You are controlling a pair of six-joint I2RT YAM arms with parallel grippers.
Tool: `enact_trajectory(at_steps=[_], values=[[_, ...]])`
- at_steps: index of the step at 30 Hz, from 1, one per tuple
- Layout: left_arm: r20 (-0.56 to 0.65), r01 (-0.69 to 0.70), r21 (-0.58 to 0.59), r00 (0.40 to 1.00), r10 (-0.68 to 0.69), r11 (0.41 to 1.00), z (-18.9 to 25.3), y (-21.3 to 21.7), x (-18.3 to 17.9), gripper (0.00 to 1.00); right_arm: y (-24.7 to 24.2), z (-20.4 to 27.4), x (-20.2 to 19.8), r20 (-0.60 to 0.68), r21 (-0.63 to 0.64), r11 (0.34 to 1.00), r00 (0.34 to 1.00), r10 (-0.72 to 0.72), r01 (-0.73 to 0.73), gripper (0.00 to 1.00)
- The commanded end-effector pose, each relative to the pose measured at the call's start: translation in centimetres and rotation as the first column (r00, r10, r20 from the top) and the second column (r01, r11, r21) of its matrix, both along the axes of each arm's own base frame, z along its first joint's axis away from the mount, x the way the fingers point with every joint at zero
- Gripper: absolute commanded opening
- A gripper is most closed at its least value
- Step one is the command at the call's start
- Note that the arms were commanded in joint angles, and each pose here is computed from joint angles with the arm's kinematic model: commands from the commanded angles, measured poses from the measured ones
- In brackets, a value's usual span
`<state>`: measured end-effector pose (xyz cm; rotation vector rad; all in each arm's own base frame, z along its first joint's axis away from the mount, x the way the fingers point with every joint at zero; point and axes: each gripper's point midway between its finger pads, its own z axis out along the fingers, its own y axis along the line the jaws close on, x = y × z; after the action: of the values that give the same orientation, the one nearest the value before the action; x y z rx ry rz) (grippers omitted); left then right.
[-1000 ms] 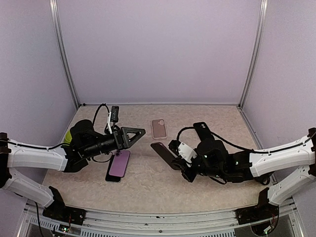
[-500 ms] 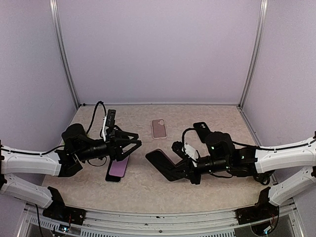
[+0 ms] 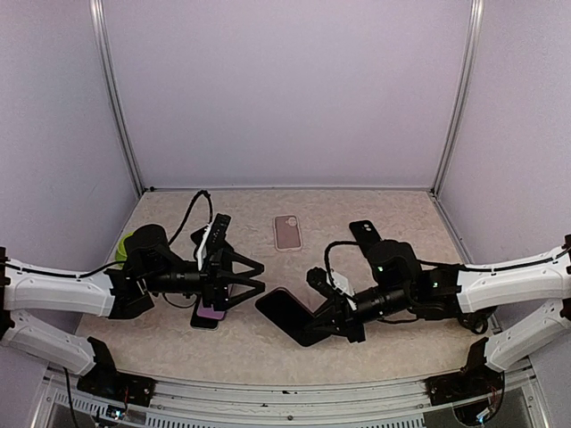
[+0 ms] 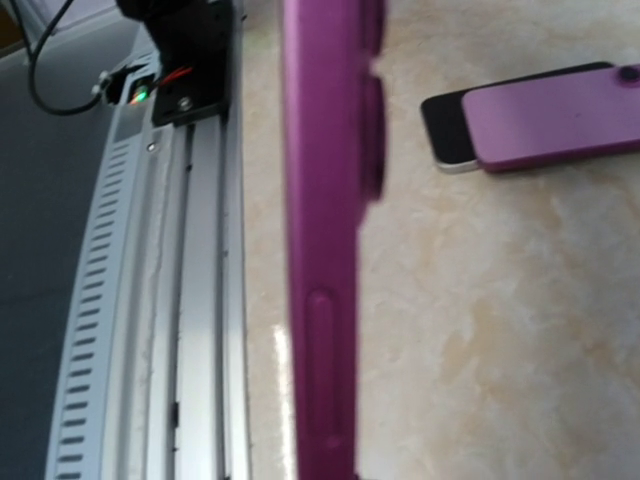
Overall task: Put the phone into the phone case
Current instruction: Pass from the right arm to the left
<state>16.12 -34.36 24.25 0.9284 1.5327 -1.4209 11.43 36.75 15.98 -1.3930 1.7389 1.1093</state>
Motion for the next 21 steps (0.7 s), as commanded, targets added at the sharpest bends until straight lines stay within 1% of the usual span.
enact_trajectory(at_steps=[1,8,15,21], values=[[0.03,0.077,0.033,0.997,-0.078,0.996,-0.1,-0.9,-1.1,0.73,0.7,1.6,-0.5,0.006,0.054,0.997,0.998,0.062,-0.063,0.0],[0.007,0.137,0.099,0.99,-0.138,0.986,-1.8,-2.0,-2.4,0.65,0.7,1.3,-1.1,-0.007,0.046,0.994,0.995,0.096,-0.096,0.0],[-0.003,0.175,0.175,0.984,-0.177,0.969,-3.2,-3.1,-3.7,0.47,0.7,0.9,-1.1,-0.012,0.032,0.994,0.995,0.102,-0.101,0.0],[-0.004,0.184,0.222,0.982,-0.188,0.958,-4.2,-3.6,-4.4,0.41,0.7,0.7,-1.1,-0.015,0.024,0.994,0.994,0.106,-0.105,0.0]])
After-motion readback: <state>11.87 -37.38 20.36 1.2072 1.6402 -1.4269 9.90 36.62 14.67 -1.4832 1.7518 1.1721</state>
